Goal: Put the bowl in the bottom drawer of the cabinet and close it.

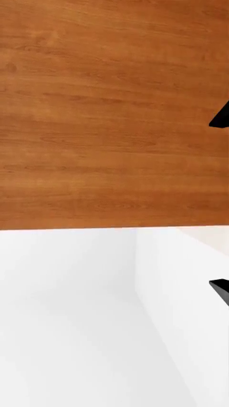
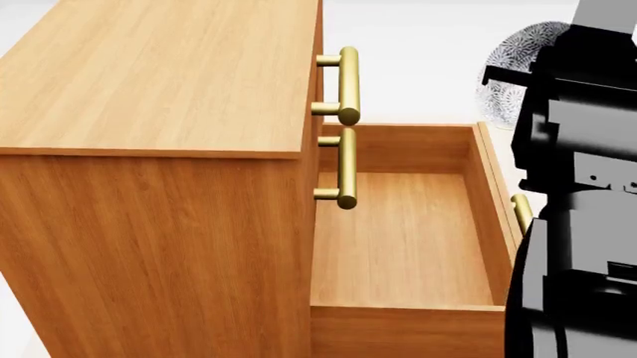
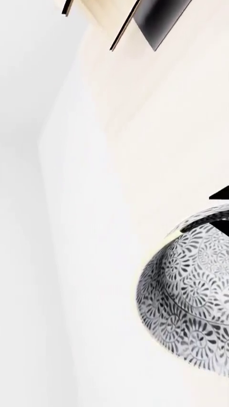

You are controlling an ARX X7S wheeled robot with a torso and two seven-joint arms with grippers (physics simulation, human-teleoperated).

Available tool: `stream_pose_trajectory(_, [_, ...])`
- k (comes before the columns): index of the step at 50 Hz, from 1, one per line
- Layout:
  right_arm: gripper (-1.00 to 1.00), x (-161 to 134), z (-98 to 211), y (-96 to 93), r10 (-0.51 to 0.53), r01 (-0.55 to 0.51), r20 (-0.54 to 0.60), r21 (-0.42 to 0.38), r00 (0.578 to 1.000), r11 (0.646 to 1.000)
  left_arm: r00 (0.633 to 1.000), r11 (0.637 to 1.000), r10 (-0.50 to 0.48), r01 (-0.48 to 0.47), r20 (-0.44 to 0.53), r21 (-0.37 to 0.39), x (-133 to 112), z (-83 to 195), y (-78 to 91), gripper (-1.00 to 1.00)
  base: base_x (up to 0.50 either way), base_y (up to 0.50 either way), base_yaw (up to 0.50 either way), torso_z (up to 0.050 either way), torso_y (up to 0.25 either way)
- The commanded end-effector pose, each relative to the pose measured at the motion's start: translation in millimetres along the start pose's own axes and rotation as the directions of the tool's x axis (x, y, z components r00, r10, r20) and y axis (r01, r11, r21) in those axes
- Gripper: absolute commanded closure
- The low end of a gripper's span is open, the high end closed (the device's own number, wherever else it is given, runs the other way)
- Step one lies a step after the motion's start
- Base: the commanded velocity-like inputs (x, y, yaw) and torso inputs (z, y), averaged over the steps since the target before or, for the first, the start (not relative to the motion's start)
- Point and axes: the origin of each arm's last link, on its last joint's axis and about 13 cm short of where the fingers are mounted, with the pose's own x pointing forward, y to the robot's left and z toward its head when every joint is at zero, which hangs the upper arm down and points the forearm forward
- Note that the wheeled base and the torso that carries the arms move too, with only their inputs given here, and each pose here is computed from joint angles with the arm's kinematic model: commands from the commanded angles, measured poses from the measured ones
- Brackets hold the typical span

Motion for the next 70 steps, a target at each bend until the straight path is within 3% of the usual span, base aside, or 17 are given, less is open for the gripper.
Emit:
stream_pose_trajectory(1, [1.00, -7, 1, 14.9, 0.053, -0.053, -0.009, -0.048, 0.999, 0.997, 1.000, 1.000, 0.004, -0.004, 0.001, -0.003, 0, 0, 0.2, -1.00, 0.00, 0.00, 0.00, 0.000, 0.000])
stream_pose_trajectory(27, [1.00, -12, -18, 35.5, 0.173, -0.182, -0.100, -0.079, 0.980, 0.980, 1.000, 1.000, 0.010, -0.010, 0.001, -0.010, 0, 0, 0.9, -1.00, 0.00, 0.00, 0.00, 0.000, 0.000])
stream_pose_trajectory(70, [1.00, -11, -45, 41.5, 0.273, -0.296, -0.195, -0.099, 0.942, 0.950, 1.000, 1.000, 0.013, -0.013, 0.002, -0.012, 0, 1, 0.6, -1.00, 0.00, 0.00, 0.00, 0.000, 0.000])
